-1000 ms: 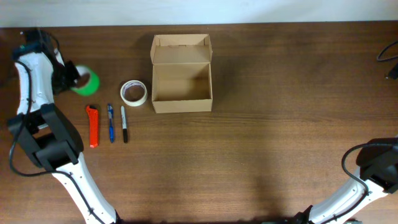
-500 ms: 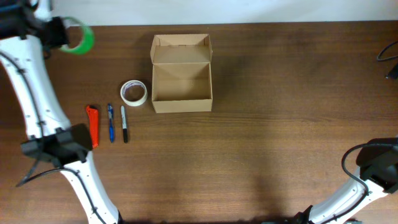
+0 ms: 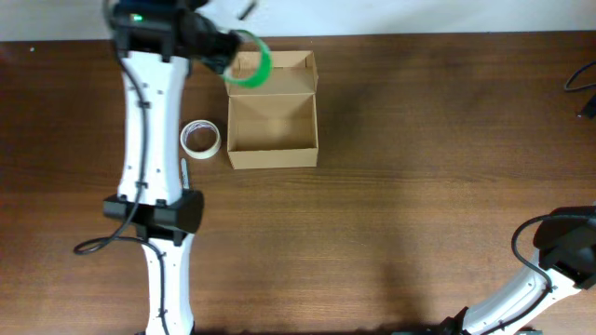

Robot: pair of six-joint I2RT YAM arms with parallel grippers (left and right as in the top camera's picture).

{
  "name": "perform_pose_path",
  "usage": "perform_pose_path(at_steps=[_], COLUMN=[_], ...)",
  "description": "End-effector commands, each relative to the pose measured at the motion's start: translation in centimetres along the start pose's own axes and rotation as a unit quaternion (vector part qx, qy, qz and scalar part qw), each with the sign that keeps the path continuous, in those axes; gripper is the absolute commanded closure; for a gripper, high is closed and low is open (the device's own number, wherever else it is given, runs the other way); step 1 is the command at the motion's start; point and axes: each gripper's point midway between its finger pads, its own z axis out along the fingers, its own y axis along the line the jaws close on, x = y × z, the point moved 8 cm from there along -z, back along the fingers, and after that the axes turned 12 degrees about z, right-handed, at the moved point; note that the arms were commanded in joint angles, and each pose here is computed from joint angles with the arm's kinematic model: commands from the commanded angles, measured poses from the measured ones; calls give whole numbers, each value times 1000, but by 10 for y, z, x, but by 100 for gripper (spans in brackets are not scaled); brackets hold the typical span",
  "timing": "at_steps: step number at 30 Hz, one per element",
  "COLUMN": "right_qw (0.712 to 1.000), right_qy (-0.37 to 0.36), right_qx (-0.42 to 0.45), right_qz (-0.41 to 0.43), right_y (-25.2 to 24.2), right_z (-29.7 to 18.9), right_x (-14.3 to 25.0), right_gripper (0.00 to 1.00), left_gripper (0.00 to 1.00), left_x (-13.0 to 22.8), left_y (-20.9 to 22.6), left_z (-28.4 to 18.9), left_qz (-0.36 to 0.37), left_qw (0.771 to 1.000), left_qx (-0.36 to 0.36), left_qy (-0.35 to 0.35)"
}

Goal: Pack container
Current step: 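Carry the green tape into the box and release it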

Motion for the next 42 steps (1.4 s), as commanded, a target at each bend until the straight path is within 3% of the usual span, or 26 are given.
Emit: perform_pose_path(at_steps=[1, 7, 18, 32, 42], right_qw=[1000, 1000, 1000, 1000, 1000], right_qy=[-8, -8, -8, -8, -8], right_qx=[3, 3, 3, 3, 3], right_qz=[0, 0, 0, 0, 0], right_y=[-1, -1, -1, -1, -1], right_z=[-4, -4, -4, -4, -4], right_x=[0, 0, 0, 0, 0], right_gripper=[1, 1, 1, 1, 1], left_gripper=[99, 98, 99, 98, 98], left_x=[-19, -27, 4, 21, 22], left_y=[-21, -44, -72, -93, -88], left_z=[14, 59, 148, 187, 201], left_qz=[79, 96, 73, 70, 79], left_qw=[996, 993, 982, 970, 975], left_qx=[23, 64, 150, 195, 162], left_qy=[-17, 3, 87, 124, 132])
